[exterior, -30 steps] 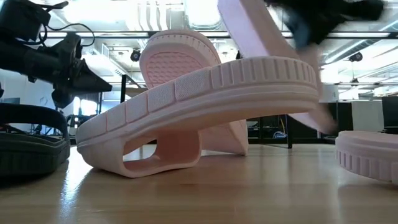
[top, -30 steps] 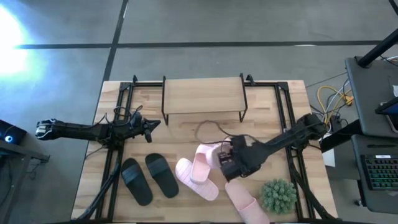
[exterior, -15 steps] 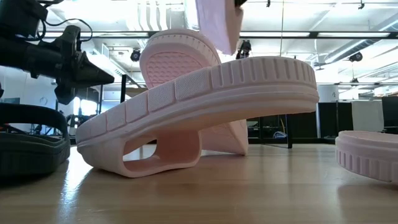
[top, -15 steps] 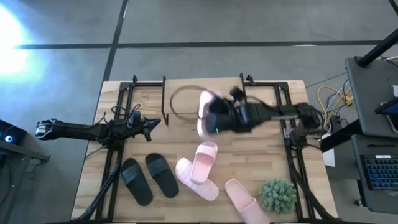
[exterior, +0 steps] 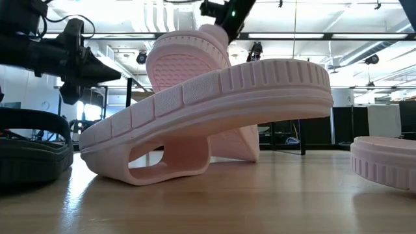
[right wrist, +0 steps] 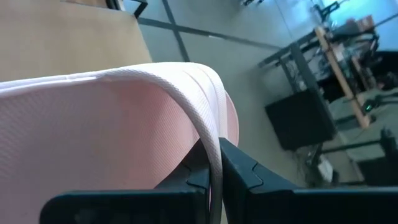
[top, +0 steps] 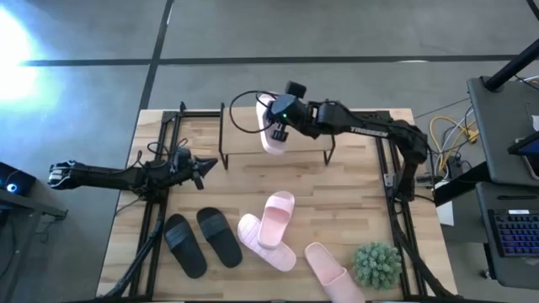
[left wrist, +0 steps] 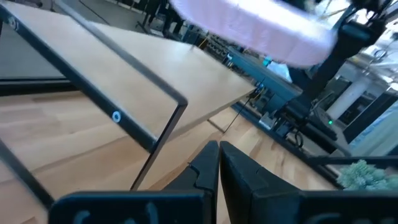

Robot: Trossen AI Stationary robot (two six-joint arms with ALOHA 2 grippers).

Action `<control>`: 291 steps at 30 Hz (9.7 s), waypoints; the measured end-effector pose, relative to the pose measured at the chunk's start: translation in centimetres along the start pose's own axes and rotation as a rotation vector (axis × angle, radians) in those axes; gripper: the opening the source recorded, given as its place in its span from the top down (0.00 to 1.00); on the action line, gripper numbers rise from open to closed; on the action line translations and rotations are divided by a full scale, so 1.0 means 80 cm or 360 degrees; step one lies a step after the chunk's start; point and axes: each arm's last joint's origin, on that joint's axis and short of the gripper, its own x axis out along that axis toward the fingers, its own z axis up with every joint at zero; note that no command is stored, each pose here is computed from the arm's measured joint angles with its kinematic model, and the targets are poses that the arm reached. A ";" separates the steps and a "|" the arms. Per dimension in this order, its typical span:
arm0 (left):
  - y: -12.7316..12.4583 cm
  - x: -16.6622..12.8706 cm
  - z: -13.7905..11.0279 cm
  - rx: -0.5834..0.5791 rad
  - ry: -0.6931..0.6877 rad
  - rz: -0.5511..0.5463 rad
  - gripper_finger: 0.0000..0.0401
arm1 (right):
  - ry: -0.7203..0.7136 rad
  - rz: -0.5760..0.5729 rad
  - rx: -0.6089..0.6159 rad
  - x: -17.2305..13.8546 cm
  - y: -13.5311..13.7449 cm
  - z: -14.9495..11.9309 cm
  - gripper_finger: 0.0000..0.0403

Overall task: Pick and place slides into the shelf
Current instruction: Put the pink slide on the shelf

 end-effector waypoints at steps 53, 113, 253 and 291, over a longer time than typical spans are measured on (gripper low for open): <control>-0.005 -0.001 0.008 -0.0074 -0.0112 -0.0083 1.00 | 0.0234 0.0402 0.0591 -0.032 0.013 -0.021 0.51; -0.007 0.014 -0.017 0.0013 0.0216 -0.0261 1.00 | 0.1782 0.2433 0.0245 -0.215 0.358 -0.156 0.52; -0.010 0.016 -0.019 0.0021 0.0284 -0.0328 1.00 | -0.0779 -0.0862 0.4056 0.004 0.018 -0.102 0.97; -0.012 0.015 -0.019 0.0016 0.0332 -0.0415 1.00 | -0.0467 -0.0751 0.3782 0.011 0.039 -0.096 0.96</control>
